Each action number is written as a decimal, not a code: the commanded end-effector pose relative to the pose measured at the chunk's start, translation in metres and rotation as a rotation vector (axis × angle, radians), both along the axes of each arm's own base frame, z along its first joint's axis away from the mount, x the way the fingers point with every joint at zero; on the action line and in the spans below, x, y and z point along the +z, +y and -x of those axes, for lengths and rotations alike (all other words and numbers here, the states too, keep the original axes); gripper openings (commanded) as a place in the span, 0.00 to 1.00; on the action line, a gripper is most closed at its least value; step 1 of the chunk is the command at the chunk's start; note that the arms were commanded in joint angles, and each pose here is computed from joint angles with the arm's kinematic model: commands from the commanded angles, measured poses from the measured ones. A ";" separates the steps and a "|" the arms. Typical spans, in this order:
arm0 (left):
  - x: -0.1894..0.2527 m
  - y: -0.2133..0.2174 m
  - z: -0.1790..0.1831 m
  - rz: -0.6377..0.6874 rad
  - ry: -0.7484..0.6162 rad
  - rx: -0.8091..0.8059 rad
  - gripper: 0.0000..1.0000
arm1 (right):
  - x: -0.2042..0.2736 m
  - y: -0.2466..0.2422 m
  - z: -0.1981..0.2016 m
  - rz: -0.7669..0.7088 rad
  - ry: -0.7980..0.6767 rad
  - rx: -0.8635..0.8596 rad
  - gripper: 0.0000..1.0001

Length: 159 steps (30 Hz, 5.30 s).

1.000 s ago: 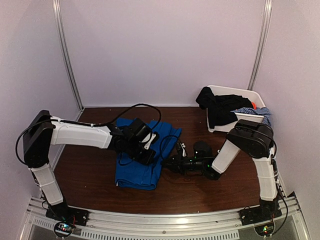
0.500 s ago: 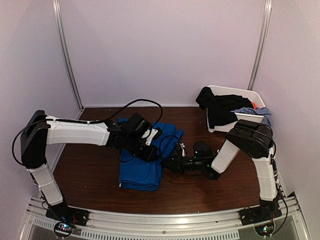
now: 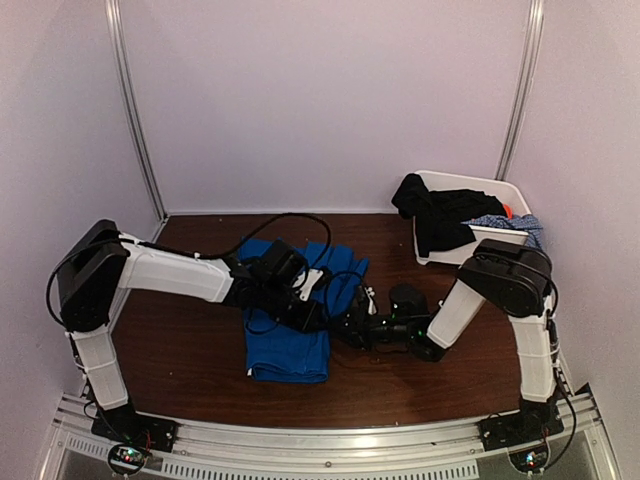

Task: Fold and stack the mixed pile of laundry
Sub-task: Adjust the rectangle-folded skirt at the center of the board, then pick up the rectangle-folded skirt from the center of the board.

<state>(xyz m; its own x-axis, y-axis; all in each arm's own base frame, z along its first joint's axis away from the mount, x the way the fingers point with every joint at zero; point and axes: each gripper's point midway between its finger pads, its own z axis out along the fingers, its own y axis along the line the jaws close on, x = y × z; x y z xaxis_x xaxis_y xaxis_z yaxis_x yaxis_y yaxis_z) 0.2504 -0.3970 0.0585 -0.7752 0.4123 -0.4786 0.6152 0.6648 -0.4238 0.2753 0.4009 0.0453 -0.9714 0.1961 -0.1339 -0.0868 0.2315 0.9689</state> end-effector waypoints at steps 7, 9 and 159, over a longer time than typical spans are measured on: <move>-0.020 -0.009 0.004 0.082 -0.013 -0.042 0.11 | -0.020 -0.069 0.005 0.254 -0.054 -0.067 0.34; -0.026 -0.007 0.006 0.073 -0.006 -0.054 0.12 | -0.013 -0.075 -0.007 0.286 -0.097 -0.077 0.35; -0.022 0.063 0.062 -0.916 -1.252 -0.705 0.30 | -0.030 0.030 -0.098 0.423 -0.410 0.368 0.16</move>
<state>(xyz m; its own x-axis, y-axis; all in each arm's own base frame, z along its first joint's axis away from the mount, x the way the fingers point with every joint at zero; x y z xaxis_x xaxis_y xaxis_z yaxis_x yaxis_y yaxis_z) 0.1748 -0.3354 0.0281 0.3219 0.9422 -0.0927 0.6065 -0.1300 0.7844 0.3726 0.4348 0.0382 -0.8130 -0.2675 -0.5172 -0.5803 0.4459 0.6815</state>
